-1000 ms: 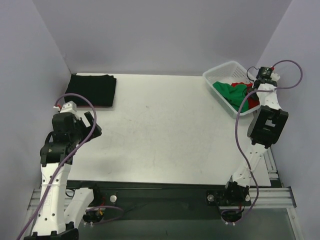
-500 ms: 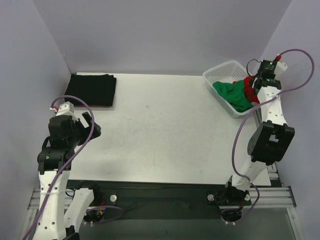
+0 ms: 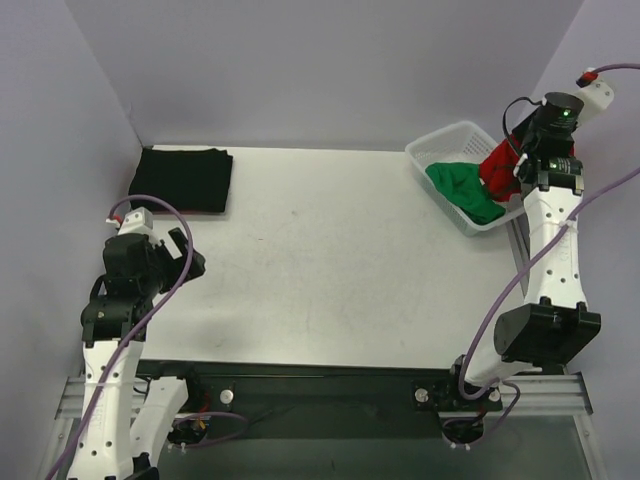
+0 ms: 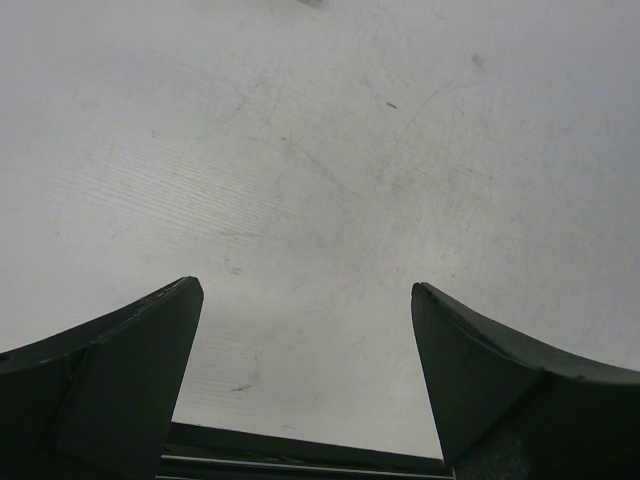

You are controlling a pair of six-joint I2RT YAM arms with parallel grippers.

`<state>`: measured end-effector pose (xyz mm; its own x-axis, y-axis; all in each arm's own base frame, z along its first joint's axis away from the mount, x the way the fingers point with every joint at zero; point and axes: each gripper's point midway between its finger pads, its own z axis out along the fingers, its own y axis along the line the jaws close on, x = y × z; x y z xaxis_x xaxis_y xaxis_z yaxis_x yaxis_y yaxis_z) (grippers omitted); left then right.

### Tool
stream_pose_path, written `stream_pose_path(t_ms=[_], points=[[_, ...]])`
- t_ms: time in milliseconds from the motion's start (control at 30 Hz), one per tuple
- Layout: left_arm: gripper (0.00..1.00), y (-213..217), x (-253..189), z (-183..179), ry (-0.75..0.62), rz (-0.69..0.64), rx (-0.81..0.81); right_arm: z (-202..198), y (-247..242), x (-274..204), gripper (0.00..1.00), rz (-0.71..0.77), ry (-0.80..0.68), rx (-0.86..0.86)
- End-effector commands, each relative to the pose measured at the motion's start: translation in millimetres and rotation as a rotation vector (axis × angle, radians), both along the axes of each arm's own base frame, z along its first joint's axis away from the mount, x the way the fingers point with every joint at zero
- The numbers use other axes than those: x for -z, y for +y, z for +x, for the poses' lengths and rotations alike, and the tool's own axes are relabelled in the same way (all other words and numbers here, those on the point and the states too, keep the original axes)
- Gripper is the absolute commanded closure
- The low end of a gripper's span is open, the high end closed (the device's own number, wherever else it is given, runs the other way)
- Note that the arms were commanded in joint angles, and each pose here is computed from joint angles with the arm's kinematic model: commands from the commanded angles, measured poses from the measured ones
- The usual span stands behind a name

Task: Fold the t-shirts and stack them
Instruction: Grab crumpled tshirt from bin with the right arm, then move the tshirt to the center of the board

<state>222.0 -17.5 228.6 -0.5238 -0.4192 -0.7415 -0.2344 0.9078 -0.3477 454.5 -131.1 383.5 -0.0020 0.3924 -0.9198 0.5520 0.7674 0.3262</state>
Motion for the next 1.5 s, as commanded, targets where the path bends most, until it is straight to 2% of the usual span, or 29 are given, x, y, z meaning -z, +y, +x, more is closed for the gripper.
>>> stream_pose_path(t_ms=[0,133,367,533,633,700,767,800,833,900,933,967,1033,1067,1300,1467], points=[[0.03,-2.7,-30.0,12.9,-0.105,0.001,0.020,-25.8,34.1,-102.2,1.00,-0.070,-0.247,-0.075],[0.03,-2.6,-37.7,15.3,-0.122,-0.001,0.016,-42.0,79.8,-134.3,1.00,-0.098,-0.322,-0.175],[0.03,0.6,-48.6,12.9,-0.140,0.020,0.008,-65.9,194.7,-181.1,1.00,-0.052,-0.419,-0.507],[0.03,1.1,-51.3,11.8,-0.143,0.012,-0.001,-90.6,289.0,-188.9,1.00,0.050,-0.417,-0.792],[0.03,0.7,-48.9,11.3,-0.137,0.004,-0.006,-103.7,325.7,-168.2,1.00,0.171,-0.361,-0.900],[0.04,0.9,-46.1,12.4,-0.134,0.002,-0.009,-109.9,335.5,-147.7,1.00,0.206,-0.313,-0.932],[0.06,-0.2,-39.8,13.6,-0.120,-0.005,-0.008,-100.4,335.5,-80.0,0.98,0.254,-0.148,-0.875],[0.07,-0.1,-35.4,14.9,-0.107,-0.011,-0.014,-104.2,327.1,-63.6,0.74,0.271,-0.116,-0.836],[0.09,-1.0,-33.1,16.3,-0.105,-0.016,-0.011,-102.1,324.2,3.1,0.59,0.264,0.034,-0.794],[0.10,-4.7,-25.1,19.1,-0.089,-0.042,-0.008,-108.1,308.7,57.4,0.36,0.266,0.152,-0.715],[0.12,-14.1,-21.0,19.3,-0.079,-0.053,0.026,-113.3,302.3,83.8,0.33,0.249,0.218,-0.689],[0.12,-18.3,-18.0,19.8,-0.072,-0.068,0.040,-128.6,293.0,135.1,0.32,0.219,0.359,-0.660],[0.14,-25.0,-7.6,21.5,-0.048,-0.098,0.047,-147.1,282.1,169.5,0.31,0.214,0.454,-0.630],[0.15,-31.5,-2.9,20.8,-0.035,-0.109,0.066,-163.5,274.8,203.4,0.31,0.204,0.544,-0.614],[0.20,-85.5,42.4,18.1,0.073,-0.177,0.147,-212.0,266.4,266.9,0.38,0.280,0.693,-0.594],[0.20,-118.5,73.6,14.3,0.150,-0.109,0.218,-222.5,263.7,299.2,0.41,0.328,0.769,-0.540]])
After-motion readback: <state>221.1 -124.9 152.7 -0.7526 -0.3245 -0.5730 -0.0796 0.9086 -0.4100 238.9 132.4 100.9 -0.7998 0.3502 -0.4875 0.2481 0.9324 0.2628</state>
